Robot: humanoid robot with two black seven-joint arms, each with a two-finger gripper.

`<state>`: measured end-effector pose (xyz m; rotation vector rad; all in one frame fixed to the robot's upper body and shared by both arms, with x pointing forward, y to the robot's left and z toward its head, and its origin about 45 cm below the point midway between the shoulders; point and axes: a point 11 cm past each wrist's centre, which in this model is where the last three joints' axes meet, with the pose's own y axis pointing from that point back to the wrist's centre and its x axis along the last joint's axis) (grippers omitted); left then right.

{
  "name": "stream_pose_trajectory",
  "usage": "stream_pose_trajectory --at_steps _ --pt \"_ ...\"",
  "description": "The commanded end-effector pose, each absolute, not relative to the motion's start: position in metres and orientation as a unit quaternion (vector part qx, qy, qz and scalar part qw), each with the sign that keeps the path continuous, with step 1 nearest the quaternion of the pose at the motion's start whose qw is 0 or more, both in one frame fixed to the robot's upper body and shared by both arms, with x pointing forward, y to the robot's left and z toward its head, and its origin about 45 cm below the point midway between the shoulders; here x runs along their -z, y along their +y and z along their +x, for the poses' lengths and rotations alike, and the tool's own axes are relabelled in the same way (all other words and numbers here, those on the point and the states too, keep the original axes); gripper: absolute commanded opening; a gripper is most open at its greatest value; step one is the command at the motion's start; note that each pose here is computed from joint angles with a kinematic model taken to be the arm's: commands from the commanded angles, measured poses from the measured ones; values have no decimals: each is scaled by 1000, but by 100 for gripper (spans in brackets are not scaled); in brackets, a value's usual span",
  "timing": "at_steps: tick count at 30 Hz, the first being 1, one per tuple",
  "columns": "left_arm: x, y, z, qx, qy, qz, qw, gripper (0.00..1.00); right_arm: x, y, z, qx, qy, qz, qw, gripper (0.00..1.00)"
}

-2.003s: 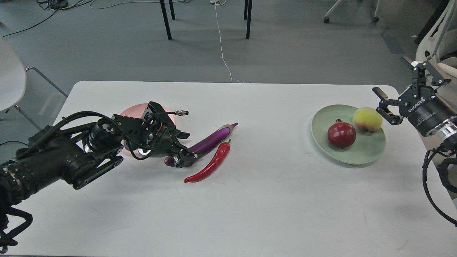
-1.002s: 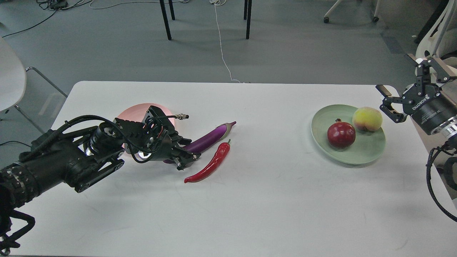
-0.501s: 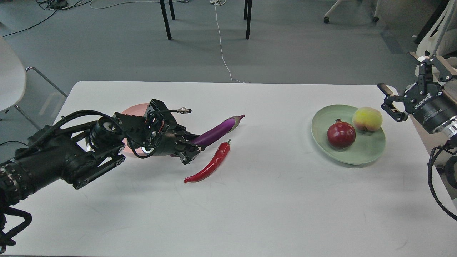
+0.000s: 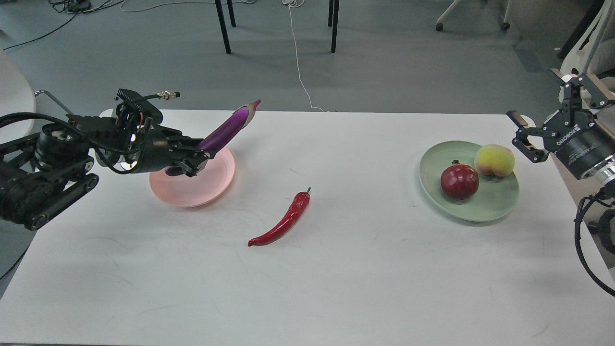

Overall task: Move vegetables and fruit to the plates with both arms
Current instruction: 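Lift the eggplant and lower it onto the pink plate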

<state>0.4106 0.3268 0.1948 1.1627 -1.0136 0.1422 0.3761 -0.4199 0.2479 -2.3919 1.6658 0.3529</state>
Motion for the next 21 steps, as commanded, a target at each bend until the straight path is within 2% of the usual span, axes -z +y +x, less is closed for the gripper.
stream_pose_trajectory --at_steps 1,10,14,16,21 --pt "-178 346 397 -72 -428 536 724 19 -248 -420 376 -120 564 -811 102 98" --pt "-157 374 391 -94 -387 563 724 26 -248 -420 374 -121 563 -812 101 98" --pt "-158 373 392 -103 -385 558 728 49 -247 -419 373 -121 561 -813 99 98" --pt "-158 372 393 -105 -389 556 727 63 -246 -418 373 -122 561 -813 98 98" --pt "-160 373 394 -110 -397 554 724 81 -247 -418 373 -121 560 -814 98 98"
